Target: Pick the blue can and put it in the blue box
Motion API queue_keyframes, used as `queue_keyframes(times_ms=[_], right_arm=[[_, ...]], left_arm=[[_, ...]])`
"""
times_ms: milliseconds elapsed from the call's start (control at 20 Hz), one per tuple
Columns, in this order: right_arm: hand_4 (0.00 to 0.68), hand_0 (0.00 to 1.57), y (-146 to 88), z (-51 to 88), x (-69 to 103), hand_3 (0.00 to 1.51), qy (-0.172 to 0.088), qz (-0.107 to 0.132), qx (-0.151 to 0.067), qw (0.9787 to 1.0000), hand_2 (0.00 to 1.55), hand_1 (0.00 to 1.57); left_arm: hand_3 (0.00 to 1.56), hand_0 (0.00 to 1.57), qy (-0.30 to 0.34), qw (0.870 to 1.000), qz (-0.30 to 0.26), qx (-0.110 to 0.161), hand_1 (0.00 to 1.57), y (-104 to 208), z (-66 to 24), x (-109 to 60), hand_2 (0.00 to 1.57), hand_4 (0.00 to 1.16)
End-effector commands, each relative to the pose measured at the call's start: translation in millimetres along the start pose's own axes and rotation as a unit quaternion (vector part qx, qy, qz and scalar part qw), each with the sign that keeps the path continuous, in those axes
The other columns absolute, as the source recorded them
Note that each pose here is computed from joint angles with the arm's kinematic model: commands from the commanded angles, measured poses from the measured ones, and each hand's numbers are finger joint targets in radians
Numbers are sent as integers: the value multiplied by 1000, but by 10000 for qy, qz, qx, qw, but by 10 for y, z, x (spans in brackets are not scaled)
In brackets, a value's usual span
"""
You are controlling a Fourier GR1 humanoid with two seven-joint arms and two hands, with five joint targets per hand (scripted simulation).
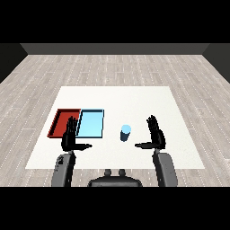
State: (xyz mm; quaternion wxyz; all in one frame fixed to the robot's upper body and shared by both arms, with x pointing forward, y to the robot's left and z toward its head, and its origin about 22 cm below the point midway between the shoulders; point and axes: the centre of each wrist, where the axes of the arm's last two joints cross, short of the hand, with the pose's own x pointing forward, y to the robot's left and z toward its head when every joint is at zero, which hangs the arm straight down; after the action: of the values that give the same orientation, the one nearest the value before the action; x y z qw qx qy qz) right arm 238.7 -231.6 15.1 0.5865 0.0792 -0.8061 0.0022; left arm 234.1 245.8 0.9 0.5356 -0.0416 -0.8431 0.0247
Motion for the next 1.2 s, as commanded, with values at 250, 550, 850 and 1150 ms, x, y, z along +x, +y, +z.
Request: queue_keyframes(times_ms=[250,550,850,1150], right_arm=[[0,0,6,-5,-227,0,230,-279,-148,9992,0,0],[0,0,11,-244,-259,0,435,-330,-102,9985,0,0],[0,0,57,-252,-343,0,656,-369,-162,9970,0,0],[0,0,207,-247,-534,0,868,-550,-395,9939,0,0]], left_arm=[[0,0,-16,9999,15,126,0,-15,23,-41,0,0],[0,0,-19,9997,249,30,0,64,-97,-132,0,0],[0,0,17,9999,163,48,0,-31,-208,-117,0,0],[0,0,-2,9997,216,79,0,65,-186,-127,0,0]])
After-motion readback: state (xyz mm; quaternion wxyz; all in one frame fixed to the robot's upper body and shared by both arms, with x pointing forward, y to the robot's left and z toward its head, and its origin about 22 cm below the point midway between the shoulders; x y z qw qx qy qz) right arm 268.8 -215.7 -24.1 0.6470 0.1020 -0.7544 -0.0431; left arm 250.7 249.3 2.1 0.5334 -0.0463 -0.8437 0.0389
